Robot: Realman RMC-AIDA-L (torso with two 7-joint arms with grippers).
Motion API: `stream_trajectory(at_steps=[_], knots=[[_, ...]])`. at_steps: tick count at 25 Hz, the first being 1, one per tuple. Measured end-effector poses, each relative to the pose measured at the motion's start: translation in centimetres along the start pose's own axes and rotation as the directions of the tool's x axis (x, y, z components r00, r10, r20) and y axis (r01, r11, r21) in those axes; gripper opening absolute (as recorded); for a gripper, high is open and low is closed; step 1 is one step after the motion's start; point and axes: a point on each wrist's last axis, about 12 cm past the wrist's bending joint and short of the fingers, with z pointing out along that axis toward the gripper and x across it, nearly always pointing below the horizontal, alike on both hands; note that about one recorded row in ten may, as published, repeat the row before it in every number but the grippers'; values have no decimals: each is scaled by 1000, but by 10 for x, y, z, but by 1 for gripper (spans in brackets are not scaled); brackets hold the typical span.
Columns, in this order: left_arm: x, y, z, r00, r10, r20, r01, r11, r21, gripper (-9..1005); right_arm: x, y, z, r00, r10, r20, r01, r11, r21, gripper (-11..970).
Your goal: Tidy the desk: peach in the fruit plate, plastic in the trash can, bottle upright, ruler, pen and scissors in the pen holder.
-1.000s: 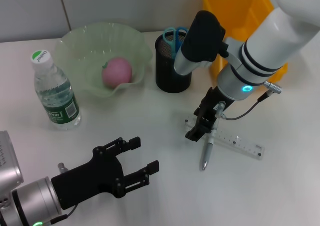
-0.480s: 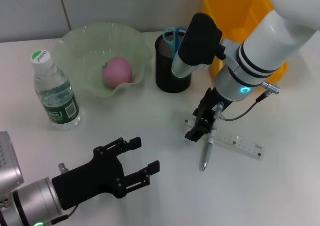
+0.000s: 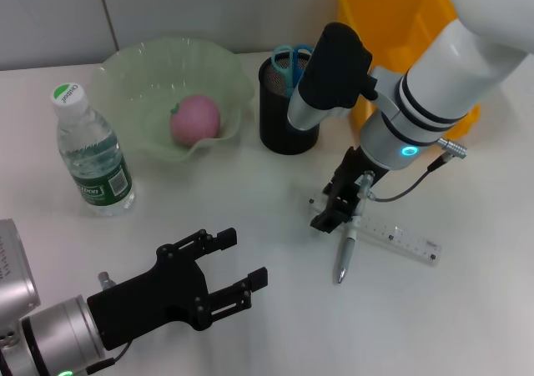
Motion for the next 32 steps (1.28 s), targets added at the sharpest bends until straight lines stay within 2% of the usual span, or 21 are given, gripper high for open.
stream_trajectory(at_steps=[5,8,14,21,25,27,32], knots=[[1,0,-1,1000,-3,2,3,1000,-8,755,3,-1,4,1000,12,-14,-12,1000,-5,595],[1,0,-1,1000,-4,3,4,1000,-9,755,2,-1,3,1000,21,-10,-21,1000,-3,389],[1,0,-1,1000,-5,7,5,1000,-9,755,-1,-3,-9,999,42,16,-42,999,-1,383],[1,-1,-2,1000,-8,10,8,1000,-9,755,-8,-6,-56,982,91,165,-98,995,33,383],[1,-2,-2,1000,-10,15,10,1000,-7,755,-8,-12,-92,929,124,348,-155,986,63,382],[1,-2,-2,1000,-11,15,11,1000,-7,755,-8,-13,-106,883,127,453,-176,982,68,382],[1,-3,-2,1000,-12,18,12,1000,-5,755,-6,-20,-116,768,95,633,-201,975,99,382]])
